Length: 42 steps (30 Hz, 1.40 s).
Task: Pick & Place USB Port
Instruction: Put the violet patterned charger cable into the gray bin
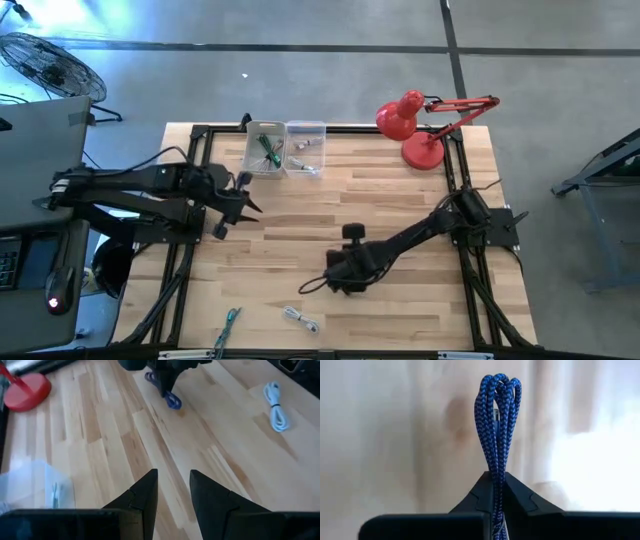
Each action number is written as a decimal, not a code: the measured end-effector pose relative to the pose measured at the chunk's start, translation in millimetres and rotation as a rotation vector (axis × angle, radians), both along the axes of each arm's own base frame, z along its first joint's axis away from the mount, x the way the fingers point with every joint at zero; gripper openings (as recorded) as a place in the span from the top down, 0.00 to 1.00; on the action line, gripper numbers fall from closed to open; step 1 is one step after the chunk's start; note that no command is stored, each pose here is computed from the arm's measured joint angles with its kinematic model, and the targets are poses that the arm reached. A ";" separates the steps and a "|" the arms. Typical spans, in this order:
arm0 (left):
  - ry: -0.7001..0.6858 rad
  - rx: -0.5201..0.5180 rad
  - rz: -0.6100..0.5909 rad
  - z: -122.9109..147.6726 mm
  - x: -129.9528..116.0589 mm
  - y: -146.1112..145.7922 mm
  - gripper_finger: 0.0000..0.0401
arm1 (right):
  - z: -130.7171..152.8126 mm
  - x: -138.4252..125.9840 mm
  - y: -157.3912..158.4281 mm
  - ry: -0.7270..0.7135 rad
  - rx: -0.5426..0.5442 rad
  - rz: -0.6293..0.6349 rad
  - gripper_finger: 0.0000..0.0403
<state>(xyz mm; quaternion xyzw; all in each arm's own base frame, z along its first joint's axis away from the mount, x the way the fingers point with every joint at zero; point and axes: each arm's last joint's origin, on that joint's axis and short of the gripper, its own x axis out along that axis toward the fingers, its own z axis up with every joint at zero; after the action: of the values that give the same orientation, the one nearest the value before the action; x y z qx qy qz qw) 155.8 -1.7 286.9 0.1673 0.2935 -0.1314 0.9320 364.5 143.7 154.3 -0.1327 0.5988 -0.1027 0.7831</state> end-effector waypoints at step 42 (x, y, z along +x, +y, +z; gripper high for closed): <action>-0.448 0.039 0.015 -18.1 25.1 1.2 0.36 | 85.0 28.1 27.2 -0.308 -0.455 0.160 0.97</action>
<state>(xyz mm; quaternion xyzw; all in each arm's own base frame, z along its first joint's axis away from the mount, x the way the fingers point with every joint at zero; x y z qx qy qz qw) 180.9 -0.5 268.8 0.2082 0.0828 -0.0781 0.9714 392.5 171.0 239.3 -0.3348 0.4221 -0.1912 0.8205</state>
